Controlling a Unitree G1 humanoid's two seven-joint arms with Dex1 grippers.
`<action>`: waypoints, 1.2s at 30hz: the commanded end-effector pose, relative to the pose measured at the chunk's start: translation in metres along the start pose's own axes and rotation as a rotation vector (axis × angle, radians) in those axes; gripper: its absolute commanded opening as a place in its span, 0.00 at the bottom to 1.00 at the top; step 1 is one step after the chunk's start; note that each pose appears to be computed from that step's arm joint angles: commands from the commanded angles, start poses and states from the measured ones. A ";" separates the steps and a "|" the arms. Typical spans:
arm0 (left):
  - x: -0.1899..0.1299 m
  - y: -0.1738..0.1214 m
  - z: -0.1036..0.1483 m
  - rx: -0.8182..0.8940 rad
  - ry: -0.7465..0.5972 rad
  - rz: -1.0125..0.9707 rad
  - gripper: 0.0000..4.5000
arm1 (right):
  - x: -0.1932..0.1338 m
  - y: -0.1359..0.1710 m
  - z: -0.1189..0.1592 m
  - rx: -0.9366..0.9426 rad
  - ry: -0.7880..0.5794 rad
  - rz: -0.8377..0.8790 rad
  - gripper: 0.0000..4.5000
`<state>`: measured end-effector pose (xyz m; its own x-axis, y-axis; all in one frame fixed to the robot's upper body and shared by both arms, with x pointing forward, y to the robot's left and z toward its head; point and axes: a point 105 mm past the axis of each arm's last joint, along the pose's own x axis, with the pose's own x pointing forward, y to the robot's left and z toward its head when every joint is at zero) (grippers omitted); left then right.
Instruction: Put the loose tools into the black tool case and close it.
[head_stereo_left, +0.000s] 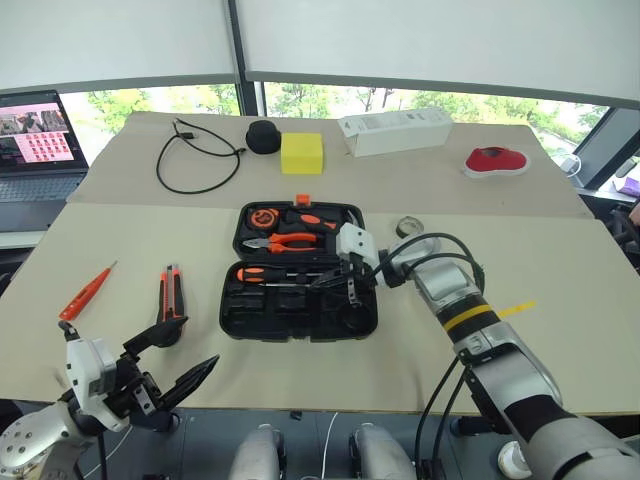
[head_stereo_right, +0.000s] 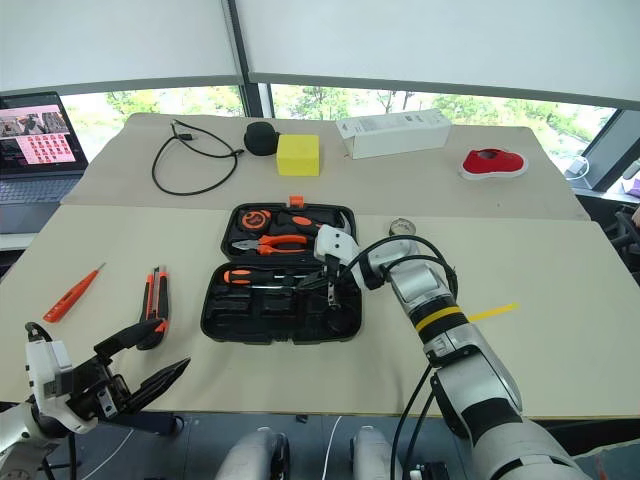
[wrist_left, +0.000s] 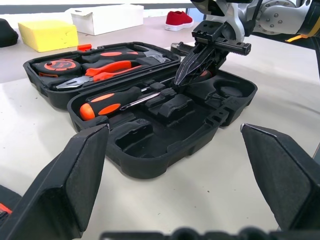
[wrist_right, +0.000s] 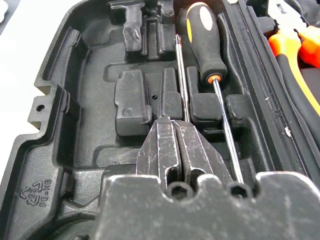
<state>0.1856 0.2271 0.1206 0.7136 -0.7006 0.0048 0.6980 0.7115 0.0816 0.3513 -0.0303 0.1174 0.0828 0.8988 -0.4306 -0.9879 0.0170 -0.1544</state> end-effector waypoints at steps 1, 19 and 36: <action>-0.011 0.007 0.008 0.046 -0.022 0.069 1.00 | -0.021 -0.002 0.039 -0.072 -0.246 -0.025 0.01; -0.190 0.048 -0.026 -0.070 0.084 1.081 1.00 | -0.132 0.067 -0.008 -0.139 -0.537 -0.357 0.99; -0.108 0.180 0.007 -0.226 0.318 0.878 1.00 | -0.125 0.074 0.058 -0.248 -0.729 -0.388 0.99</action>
<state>0.2331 0.4221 0.1524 0.9661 0.0969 -0.2392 -0.1029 0.9946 -0.0126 0.2631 -0.1173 0.2000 0.2325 0.9132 0.3346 -0.8562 0.3554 -0.3750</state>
